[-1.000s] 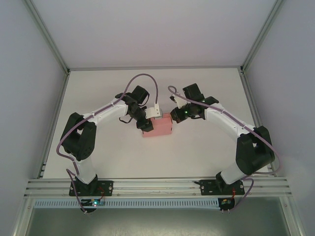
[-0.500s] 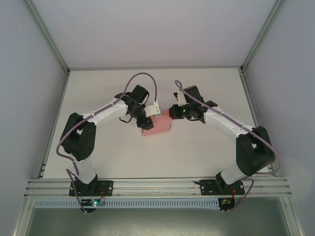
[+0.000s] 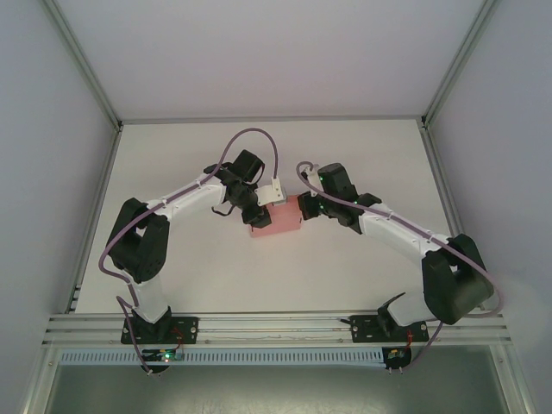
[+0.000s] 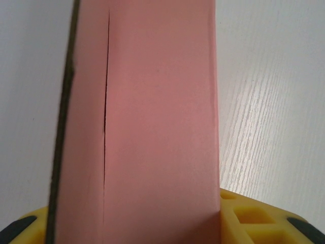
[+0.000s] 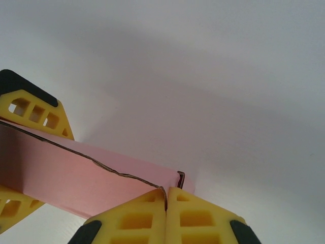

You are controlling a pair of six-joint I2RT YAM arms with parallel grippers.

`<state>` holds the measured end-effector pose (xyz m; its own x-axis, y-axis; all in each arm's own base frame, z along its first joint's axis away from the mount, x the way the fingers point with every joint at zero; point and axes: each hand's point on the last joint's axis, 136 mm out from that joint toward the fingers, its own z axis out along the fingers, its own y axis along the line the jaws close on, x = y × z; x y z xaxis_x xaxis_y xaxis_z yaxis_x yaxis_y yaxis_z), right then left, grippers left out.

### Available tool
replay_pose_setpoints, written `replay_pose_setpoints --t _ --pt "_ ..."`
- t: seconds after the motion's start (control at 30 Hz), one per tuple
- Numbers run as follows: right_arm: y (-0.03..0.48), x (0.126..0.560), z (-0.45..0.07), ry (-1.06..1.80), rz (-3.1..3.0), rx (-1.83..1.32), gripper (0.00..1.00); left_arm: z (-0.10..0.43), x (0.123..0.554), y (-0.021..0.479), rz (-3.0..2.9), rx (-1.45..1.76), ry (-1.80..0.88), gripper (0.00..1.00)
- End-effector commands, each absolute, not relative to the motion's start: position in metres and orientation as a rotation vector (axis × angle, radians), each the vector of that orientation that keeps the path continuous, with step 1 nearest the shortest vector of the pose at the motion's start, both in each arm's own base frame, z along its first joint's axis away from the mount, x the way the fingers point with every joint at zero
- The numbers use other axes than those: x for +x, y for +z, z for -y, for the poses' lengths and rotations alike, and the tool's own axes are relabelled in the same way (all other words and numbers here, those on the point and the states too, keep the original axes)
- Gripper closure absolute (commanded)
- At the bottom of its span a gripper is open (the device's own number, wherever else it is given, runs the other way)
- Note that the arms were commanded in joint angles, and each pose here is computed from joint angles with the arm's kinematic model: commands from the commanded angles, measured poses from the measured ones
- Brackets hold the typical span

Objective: Assemble paper box

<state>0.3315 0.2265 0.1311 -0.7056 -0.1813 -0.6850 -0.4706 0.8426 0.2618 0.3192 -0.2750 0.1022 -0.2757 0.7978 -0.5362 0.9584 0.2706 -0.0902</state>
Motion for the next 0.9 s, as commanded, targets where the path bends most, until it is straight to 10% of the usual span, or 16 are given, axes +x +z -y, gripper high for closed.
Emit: replay_pose_setpoints --t 0.0,0.13,0.2,0.87 --pt "0.119 0.316 -0.238 0.535 -2.335 -0.555 1.00 0.285 0.336 0.101 -2.140 1.530 -0.526 0.61" --pt "0.118 0.317 -0.239 0.479 -2.314 -0.526 1.00 0.287 0.339 0.109 -2.138 1.494 -0.529 0.42" --pt "0.120 0.317 -0.239 0.479 -2.306 -0.521 1.00 0.288 0.341 0.117 -2.138 1.464 -0.531 0.00" --pt "0.114 0.318 -0.237 0.405 -2.350 -0.423 1.00 0.249 0.325 0.177 -2.239 0.986 -0.474 0.00"
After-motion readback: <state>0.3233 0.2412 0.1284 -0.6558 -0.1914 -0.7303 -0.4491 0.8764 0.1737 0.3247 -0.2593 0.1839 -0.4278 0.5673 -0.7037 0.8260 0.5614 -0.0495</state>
